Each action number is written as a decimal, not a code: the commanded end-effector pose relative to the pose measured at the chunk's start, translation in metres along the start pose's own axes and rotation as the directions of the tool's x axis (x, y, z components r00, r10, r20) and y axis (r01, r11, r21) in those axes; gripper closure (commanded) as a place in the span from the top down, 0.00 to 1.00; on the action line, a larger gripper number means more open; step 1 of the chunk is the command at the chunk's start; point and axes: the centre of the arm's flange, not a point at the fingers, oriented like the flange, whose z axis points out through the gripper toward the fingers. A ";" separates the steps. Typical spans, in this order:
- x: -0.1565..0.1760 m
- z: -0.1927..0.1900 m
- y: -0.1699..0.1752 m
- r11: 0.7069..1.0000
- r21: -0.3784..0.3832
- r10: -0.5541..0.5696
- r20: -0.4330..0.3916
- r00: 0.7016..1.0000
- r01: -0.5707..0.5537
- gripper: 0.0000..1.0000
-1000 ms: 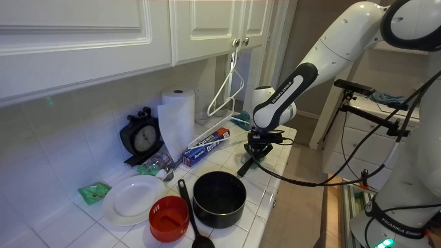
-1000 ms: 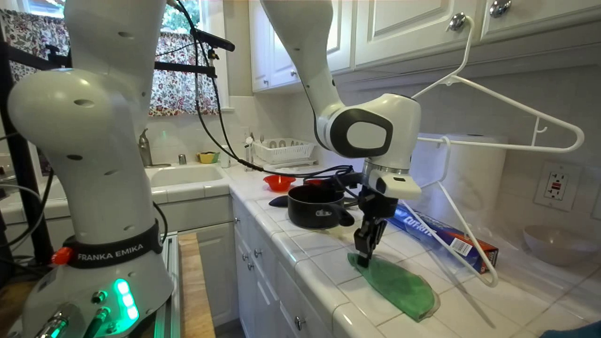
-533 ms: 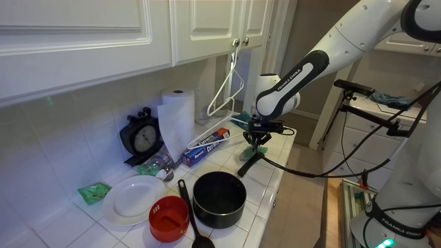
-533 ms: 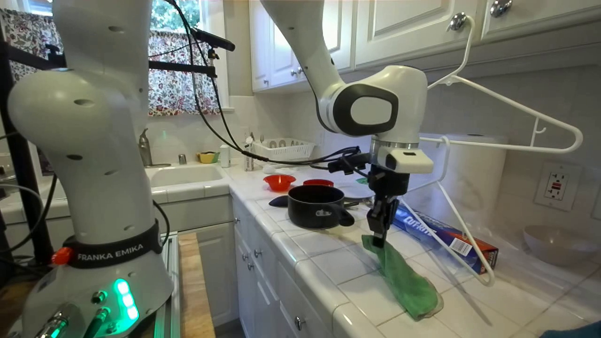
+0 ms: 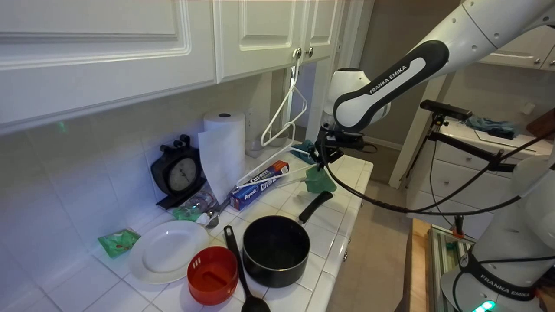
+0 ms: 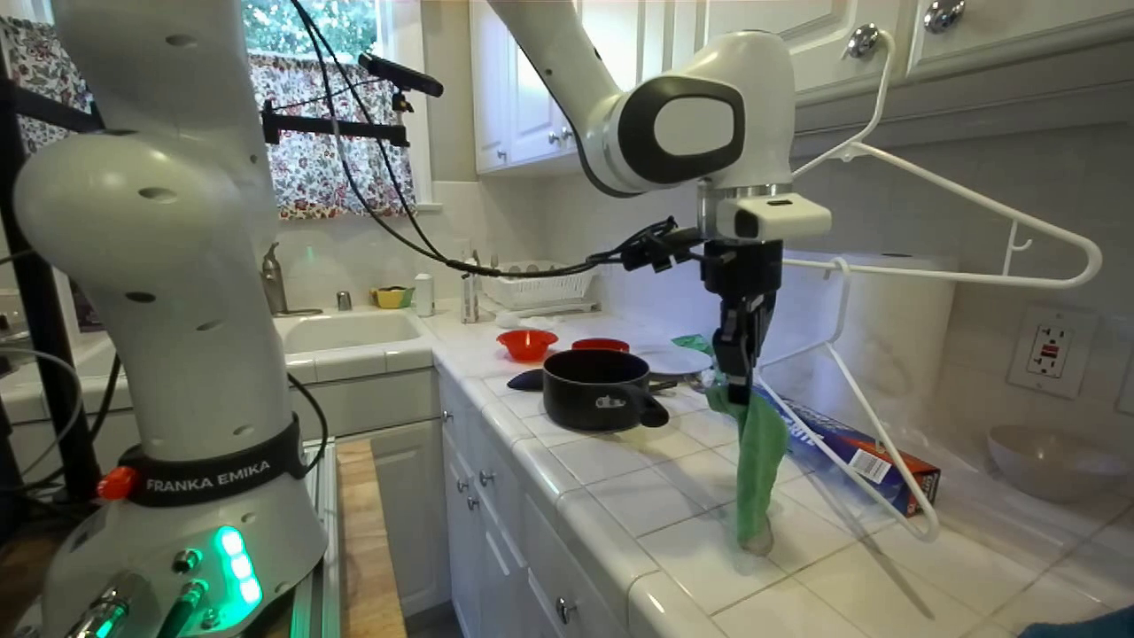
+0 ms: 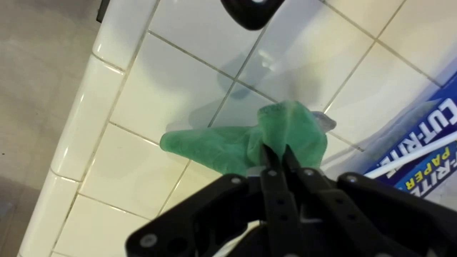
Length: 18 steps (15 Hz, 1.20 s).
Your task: Hang the green towel on the top hanger.
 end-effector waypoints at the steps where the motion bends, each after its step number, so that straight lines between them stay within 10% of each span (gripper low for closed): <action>1: -0.014 -0.034 0.012 0.999 0.012 -0.044 -0.049 0.998 0.045 0.05; 18: 0.024 -0.148 0.017 0.991 0.099 -0.054 -0.328 0.943 0.091 0.05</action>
